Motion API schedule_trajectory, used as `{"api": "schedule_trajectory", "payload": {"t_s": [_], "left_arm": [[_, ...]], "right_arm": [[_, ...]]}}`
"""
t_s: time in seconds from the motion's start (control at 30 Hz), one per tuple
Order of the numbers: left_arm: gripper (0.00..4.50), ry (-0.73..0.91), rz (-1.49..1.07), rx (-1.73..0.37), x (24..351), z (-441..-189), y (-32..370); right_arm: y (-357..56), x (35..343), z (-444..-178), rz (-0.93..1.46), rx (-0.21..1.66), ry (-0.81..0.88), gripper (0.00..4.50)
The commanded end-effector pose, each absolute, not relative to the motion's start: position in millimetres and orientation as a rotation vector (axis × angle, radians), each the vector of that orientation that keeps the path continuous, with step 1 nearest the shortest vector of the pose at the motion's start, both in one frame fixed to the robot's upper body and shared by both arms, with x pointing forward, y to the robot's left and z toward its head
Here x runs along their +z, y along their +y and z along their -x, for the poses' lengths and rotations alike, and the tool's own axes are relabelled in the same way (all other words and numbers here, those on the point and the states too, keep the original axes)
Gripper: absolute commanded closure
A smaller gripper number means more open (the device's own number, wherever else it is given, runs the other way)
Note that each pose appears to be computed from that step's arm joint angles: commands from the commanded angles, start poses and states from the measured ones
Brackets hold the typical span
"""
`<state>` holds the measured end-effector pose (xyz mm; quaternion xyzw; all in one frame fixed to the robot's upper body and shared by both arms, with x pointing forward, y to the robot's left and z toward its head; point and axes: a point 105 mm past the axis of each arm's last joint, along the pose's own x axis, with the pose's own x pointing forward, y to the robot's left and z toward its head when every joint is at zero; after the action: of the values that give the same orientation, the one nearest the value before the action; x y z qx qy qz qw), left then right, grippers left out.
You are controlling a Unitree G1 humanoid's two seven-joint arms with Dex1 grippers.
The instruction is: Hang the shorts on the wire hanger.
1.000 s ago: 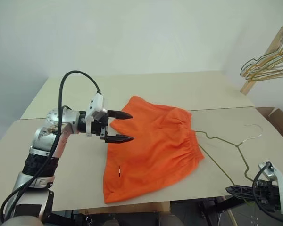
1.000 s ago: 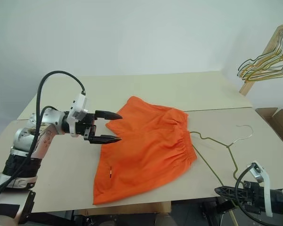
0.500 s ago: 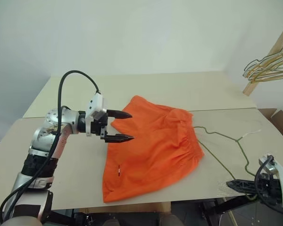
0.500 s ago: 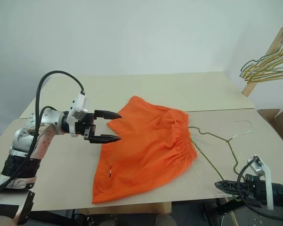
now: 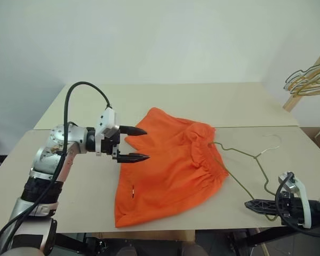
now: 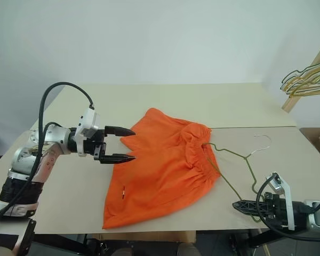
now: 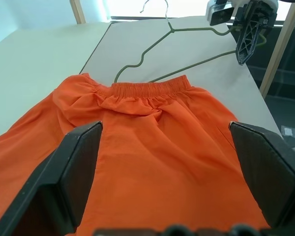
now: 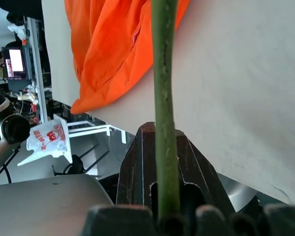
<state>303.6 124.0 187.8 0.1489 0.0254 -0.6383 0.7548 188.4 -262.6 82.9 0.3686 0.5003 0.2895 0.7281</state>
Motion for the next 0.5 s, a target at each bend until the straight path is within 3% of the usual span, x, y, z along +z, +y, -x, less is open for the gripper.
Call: {"api": "schedule_trajectory", "payload": {"t_s": [0.03,0.27,0.5], "left_arm": [[0.03,0.002,-0.376,-1.382,198.1,-300.3,124.4],[0.03,-0.006,-0.384,-1.378,198.7,-301.3,123.2],[0.03,-0.006,-0.407,-1.366,199.7,-300.9,128.2]], "right_arm": [[-271.1,83.3,-190.7,-0.778,0.595,1.109,4.5],[-269.1,78.6,-200.7,-0.784,0.601,1.106,4.5],[-256.5,73.7,-227.0,-0.845,0.663,1.057,4.5]]}}
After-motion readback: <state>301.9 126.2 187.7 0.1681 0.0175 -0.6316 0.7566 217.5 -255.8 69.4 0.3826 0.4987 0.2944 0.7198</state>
